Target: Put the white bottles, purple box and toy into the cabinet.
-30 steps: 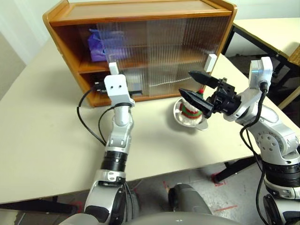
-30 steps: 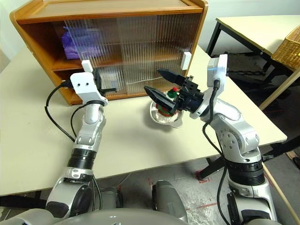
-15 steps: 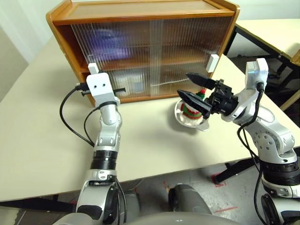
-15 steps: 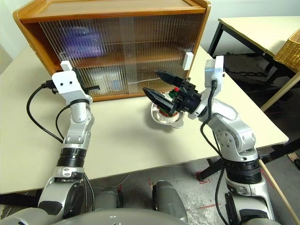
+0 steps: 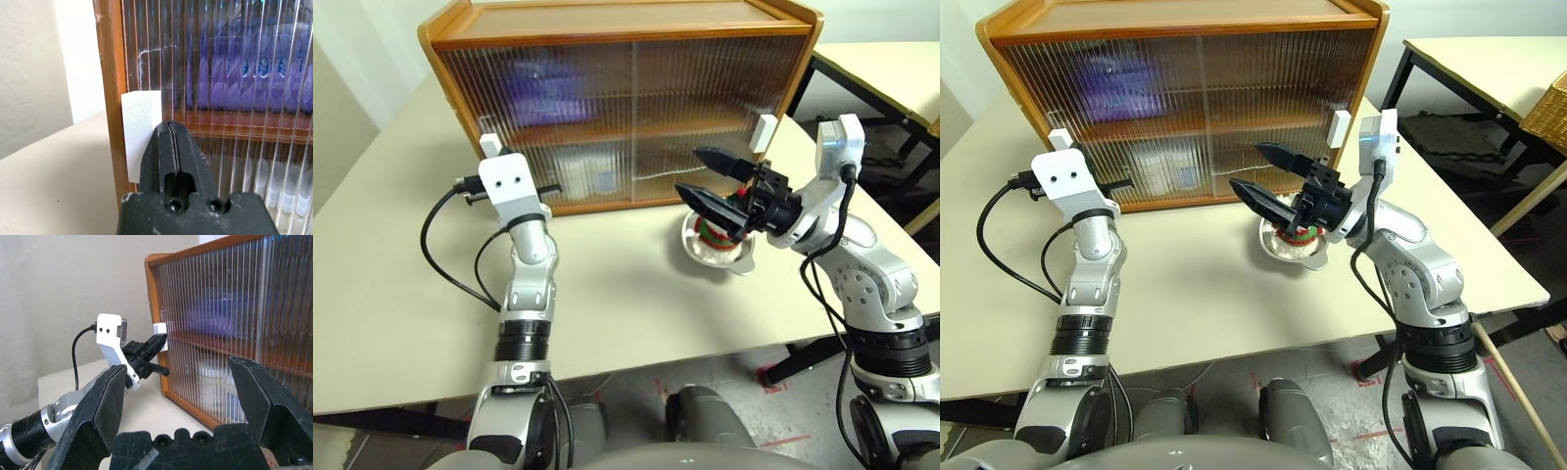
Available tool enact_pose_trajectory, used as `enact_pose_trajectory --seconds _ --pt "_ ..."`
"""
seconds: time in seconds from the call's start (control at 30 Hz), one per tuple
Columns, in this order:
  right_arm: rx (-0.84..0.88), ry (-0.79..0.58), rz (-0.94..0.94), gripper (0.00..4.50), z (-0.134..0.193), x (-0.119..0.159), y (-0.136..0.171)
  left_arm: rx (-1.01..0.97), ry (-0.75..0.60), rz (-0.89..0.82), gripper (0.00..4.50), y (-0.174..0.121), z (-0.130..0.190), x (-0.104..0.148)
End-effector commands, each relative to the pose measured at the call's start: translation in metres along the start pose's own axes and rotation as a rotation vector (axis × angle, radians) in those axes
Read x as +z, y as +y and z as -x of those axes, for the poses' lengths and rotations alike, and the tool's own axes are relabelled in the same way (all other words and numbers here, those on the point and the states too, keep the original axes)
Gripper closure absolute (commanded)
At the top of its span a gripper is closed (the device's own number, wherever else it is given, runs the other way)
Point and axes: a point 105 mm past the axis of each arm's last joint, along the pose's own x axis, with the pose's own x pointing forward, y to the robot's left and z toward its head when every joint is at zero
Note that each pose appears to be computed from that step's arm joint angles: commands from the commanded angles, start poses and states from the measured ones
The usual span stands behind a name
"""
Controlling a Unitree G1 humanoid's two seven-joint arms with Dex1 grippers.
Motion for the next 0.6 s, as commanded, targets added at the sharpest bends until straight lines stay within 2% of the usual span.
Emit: enact_pose_trajectory --seconds 0.03,0.33,0.6 --pt "0.009 0.004 0.01 0.0 -0.001 -0.001 0.0 0.034 0.011 -0.015 4.46 0.009 0.001 -0.003" --pt "0.001 0.004 0.014 0.0 -0.001 0.0 0.0 0.017 -0.006 -0.037 4.46 0.007 -0.001 -0.001" --pt "-0.001 0.004 0.018 0.0 -0.001 0.001 -0.001 -0.31 -0.114 0.071 4.46 -0.038 0.02 0.025"
